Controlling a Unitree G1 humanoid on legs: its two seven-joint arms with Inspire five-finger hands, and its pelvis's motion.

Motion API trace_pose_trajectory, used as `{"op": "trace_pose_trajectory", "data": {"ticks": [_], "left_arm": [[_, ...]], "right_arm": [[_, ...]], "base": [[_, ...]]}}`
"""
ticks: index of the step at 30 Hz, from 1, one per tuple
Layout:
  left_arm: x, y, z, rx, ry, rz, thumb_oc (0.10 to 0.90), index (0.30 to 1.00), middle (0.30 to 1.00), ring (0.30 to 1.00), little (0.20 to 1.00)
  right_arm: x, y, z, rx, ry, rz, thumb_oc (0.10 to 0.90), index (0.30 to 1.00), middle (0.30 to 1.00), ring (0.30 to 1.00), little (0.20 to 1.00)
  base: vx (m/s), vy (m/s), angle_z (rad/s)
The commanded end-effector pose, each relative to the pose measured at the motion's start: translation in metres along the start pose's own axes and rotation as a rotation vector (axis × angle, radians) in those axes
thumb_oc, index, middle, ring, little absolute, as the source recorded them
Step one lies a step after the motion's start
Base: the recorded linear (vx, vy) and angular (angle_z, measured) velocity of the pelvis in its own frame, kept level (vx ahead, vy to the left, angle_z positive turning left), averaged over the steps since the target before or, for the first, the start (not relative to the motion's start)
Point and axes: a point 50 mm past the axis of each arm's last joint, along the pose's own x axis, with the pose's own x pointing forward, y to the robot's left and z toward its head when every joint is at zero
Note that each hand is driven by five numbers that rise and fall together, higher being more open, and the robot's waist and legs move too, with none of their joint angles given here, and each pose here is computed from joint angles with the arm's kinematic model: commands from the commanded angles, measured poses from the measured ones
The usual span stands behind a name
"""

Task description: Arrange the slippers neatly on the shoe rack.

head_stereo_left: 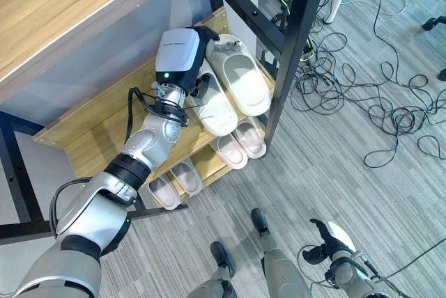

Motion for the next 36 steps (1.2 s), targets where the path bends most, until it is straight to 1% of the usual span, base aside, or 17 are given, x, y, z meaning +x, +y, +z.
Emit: {"op": "trace_pose_trajectory", "data": {"ticks": [1, 8, 17, 20, 28, 36], "left_arm": [[0.037, 0.055, 0.010, 0.071, -0.055, 0.241, 0.800, 0.900, 0.900, 0.900, 0.900], [0.033, 0.046, 0.015, 0.022, -0.059, 0.223, 0.800, 0.900, 0.900, 0.900, 0.900], [0.021, 0.030, 0.025, -0.062, -0.074, 0.194, 0.800, 0.900, 0.900, 0.900, 0.900], [0.011, 0.022, 0.030, -0.122, -0.081, 0.189, 0.800, 0.900, 0.900, 0.900, 0.900], [-0.005, 0.013, 0.038, -0.203, -0.101, 0.185, 0.800, 0.900, 0.900, 0.900, 0.900], [-0.032, 0.014, 0.033, -0.336, -0.080, 0.224, 0.800, 0.900, 0.900, 0.900, 0.900]], "right_arm": [[-0.009, 0.008, -0.014, -0.020, 0.015, 0.005, 0.800, 0.900, 0.900, 0.900, 0.900], [-0.009, 0.007, -0.016, -0.027, 0.017, 0.005, 0.800, 0.900, 0.900, 0.900, 0.900], [-0.010, 0.009, -0.016, -0.035, 0.021, 0.010, 0.800, 0.900, 0.900, 0.900, 0.900], [-0.011, 0.011, -0.016, -0.033, 0.022, 0.013, 0.800, 0.900, 0.900, 0.900, 0.900], [-0.011, 0.015, -0.015, -0.029, 0.031, 0.019, 0.800, 0.900, 0.900, 0.900, 0.900], [-0.015, 0.024, -0.017, -0.012, 0.052, 0.031, 0.800, 0.900, 0.900, 0.900, 0.900]], "base": [[0.00, 0.000, 0.00], [0.00, 0.000, 0.00], [-0.01, -0.010, 0.02], [-0.03, -0.022, 0.05], [-0.04, -0.019, 0.04], [-0.03, -0.016, 0.05]]}}
